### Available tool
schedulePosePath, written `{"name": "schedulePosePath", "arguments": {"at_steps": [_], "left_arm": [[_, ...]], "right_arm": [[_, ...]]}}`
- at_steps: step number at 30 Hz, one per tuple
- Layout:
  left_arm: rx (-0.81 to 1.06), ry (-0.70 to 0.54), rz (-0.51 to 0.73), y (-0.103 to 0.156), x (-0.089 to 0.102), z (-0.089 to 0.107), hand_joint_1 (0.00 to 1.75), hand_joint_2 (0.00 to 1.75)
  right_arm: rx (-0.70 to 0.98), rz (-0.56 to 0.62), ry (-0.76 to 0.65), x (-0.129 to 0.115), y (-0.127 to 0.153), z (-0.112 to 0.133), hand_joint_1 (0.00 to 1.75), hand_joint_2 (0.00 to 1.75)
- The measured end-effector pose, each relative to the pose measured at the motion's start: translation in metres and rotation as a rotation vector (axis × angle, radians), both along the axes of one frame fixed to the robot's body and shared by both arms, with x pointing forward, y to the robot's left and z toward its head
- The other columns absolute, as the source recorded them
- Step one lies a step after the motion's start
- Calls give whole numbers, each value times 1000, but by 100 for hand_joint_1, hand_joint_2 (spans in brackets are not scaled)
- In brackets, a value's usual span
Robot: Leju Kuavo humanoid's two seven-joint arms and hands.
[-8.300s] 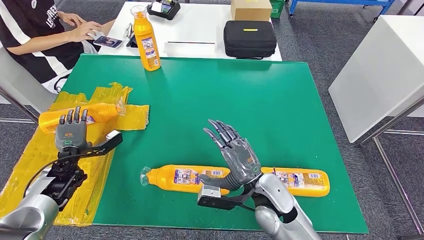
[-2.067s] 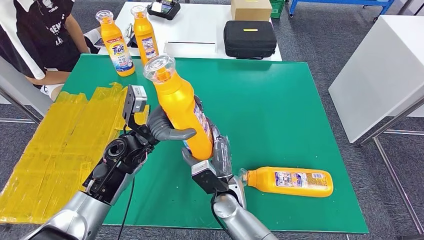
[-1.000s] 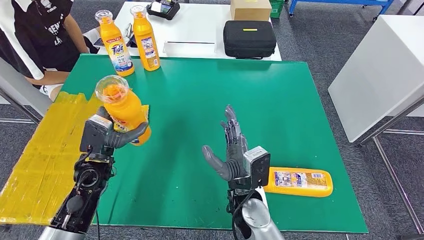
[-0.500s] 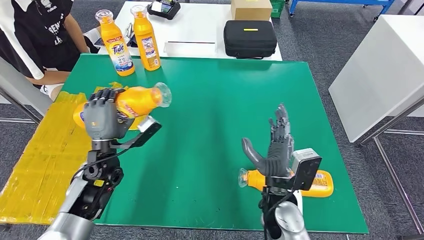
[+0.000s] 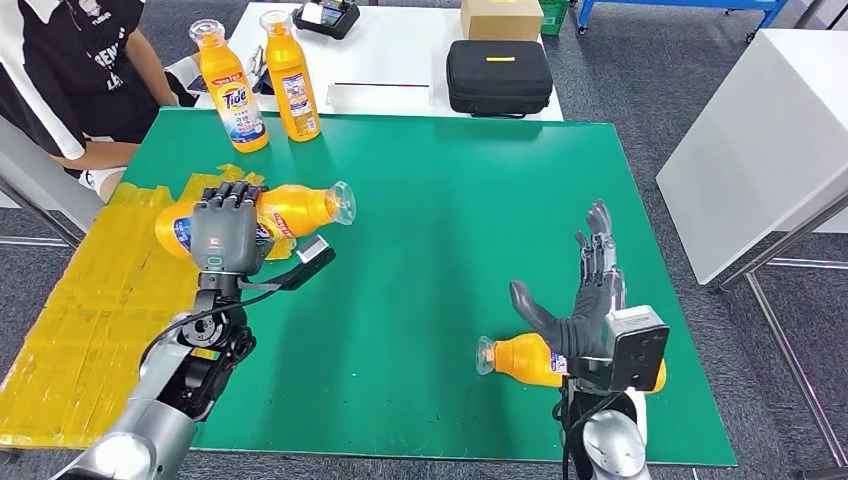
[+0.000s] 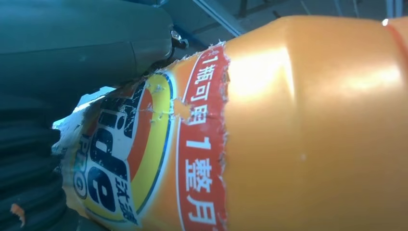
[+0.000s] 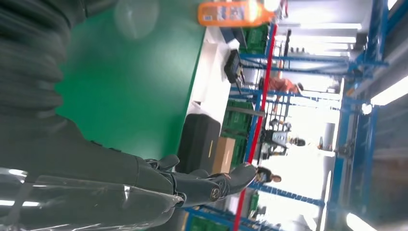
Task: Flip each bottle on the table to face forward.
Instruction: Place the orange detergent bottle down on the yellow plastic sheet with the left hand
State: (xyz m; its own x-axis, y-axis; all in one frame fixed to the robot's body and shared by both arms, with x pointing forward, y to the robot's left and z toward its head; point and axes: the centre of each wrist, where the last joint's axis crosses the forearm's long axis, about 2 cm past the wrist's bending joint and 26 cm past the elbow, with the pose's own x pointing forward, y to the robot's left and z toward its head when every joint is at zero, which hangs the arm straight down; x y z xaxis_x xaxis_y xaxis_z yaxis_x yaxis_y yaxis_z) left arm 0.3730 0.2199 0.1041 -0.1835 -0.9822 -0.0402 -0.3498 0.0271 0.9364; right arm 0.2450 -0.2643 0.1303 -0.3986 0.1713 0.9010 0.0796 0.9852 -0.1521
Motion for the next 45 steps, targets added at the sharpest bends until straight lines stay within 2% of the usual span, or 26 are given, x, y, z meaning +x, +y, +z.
{"name": "schedulePosePath", "arguments": {"at_steps": [10, 17, 24, 33, 37, 45], "left_arm": [[140, 124, 78, 17, -9, -32, 175, 175], [195, 203, 92, 40, -15, -48, 175, 175], [178, 244, 165, 58, -19, -56, 175, 175], [173, 263, 188, 63, -22, -59, 171, 175], [169, 264, 211, 64, -22, -60, 1, 175], [162, 278, 317, 68, -24, -62, 0, 175]], "right_arm": [[-35, 31, -9, -3, -5, -4, 0, 175], [-43, 37, -10, 0, -5, -4, 0, 175], [-45, 34, -3, 1, -4, -6, 0, 175], [-42, 32, 0, 1, -3, -7, 0, 175], [-45, 31, 1, 1, -3, -7, 0, 175], [-59, 25, 12, 0, 1, -7, 0, 175]]}}
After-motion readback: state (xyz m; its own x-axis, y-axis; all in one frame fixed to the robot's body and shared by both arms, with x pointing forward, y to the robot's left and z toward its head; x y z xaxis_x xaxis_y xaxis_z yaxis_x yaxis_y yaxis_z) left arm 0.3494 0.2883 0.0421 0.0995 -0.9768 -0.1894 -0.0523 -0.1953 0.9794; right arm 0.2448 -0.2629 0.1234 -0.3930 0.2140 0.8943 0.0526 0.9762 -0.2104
